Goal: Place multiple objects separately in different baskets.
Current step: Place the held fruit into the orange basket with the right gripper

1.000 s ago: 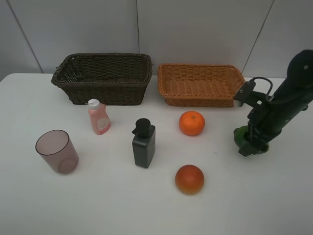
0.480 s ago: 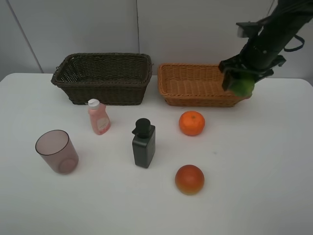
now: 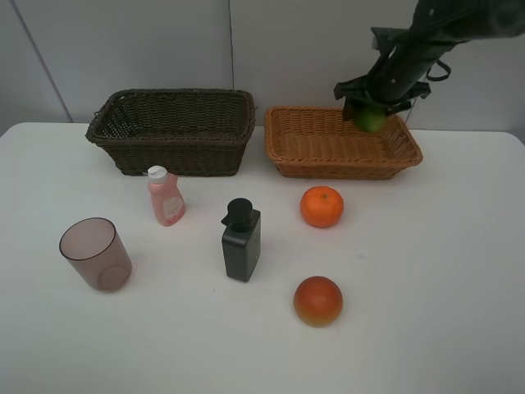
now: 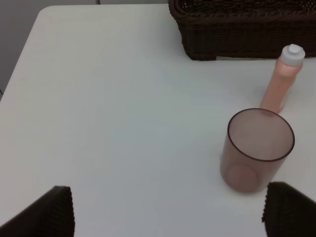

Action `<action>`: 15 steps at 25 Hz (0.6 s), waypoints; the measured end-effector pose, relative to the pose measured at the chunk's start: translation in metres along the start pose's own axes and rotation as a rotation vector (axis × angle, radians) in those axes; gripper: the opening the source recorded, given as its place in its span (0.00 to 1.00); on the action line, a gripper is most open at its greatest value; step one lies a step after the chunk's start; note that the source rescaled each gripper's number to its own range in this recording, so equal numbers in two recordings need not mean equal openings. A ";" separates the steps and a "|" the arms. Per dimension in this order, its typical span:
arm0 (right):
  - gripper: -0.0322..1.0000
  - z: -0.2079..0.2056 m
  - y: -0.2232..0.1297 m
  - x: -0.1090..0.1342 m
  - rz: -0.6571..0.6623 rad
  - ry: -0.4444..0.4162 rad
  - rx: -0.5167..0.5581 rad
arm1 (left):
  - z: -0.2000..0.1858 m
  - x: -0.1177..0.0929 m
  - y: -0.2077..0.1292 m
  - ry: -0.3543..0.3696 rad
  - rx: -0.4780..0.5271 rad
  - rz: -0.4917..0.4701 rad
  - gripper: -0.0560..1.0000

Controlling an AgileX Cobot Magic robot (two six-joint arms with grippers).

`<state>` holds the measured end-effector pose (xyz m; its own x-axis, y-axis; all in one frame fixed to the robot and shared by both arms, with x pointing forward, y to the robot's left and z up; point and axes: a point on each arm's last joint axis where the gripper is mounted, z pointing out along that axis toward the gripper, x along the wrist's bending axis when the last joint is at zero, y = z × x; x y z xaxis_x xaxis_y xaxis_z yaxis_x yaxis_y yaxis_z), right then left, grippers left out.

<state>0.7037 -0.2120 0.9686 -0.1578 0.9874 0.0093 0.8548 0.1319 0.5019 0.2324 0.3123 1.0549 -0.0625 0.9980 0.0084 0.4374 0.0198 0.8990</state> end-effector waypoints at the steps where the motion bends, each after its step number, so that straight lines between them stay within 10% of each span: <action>1: 0.12 0.006 -0.001 0.000 0.000 0.000 -0.005 | 0.000 0.000 0.000 0.000 0.000 0.000 0.98; 10: 0.14 0.040 -0.012 0.000 0.000 0.000 0.022 | 0.000 0.000 0.000 0.000 0.000 0.000 0.98; 15: 0.83 0.041 -0.012 0.003 -0.010 0.001 0.019 | 0.000 0.000 0.000 0.000 0.000 0.000 0.98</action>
<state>0.7134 -0.2069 0.9274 -0.1670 0.9860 0.0054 0.8625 0.1434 0.4853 0.2324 0.3123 1.0549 -0.0625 0.9980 0.0084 0.4374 0.0198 0.8990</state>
